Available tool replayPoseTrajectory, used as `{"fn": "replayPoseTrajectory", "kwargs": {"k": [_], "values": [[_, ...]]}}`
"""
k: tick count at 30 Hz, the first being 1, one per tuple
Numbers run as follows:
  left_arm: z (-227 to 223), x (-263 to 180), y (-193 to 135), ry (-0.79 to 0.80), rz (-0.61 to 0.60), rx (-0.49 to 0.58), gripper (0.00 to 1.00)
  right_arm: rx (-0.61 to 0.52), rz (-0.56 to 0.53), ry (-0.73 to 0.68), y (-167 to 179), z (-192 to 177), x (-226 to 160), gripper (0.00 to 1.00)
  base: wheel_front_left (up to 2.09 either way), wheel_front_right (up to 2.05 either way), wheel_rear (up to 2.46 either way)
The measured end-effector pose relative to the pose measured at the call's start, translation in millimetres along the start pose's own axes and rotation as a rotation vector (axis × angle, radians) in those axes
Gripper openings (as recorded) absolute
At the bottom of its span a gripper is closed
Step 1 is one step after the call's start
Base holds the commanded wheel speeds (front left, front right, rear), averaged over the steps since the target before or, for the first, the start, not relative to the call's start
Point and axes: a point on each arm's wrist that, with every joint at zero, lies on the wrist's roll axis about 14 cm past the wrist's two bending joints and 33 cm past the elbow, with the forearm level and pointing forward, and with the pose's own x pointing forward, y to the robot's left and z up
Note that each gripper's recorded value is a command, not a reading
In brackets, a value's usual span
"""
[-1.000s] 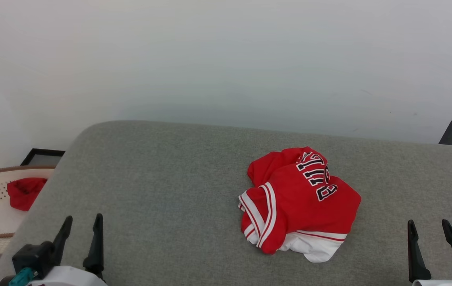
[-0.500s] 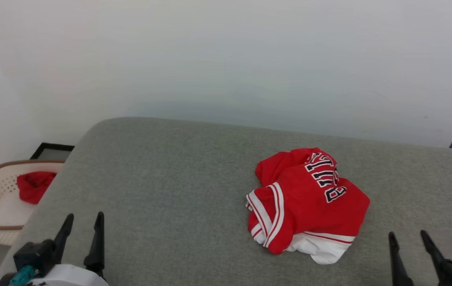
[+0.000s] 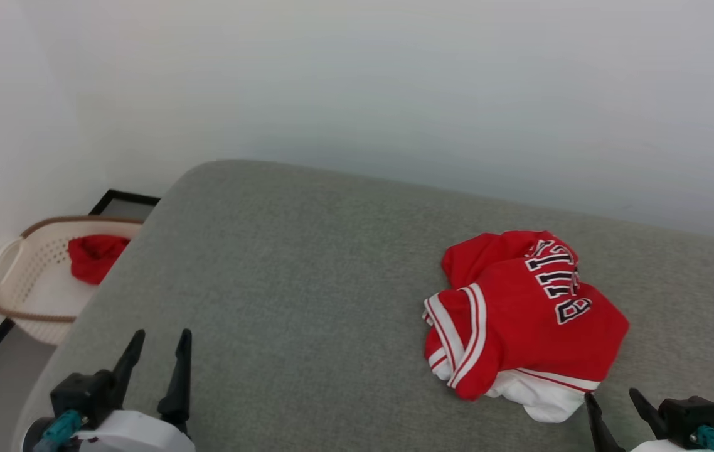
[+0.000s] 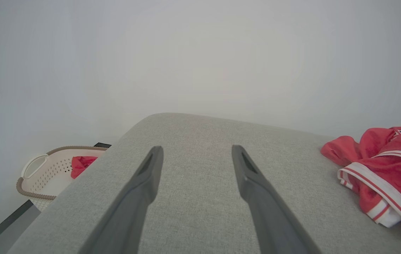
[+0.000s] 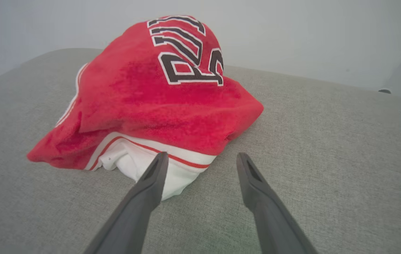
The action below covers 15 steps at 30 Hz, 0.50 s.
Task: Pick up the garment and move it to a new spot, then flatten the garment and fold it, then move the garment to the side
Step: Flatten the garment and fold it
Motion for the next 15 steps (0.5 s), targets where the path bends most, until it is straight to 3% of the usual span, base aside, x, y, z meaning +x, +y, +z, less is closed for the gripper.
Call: {"fn": "replayPoseTrajectory", "kwargs": {"k": [15], "values": [[-15.7,13.7,-3.5,0.048,0.020,-0.020,1.00,0.035,0.085,0.316,23.9,-50.6,36.6,1.00,0.00,0.00,0.00]]}}
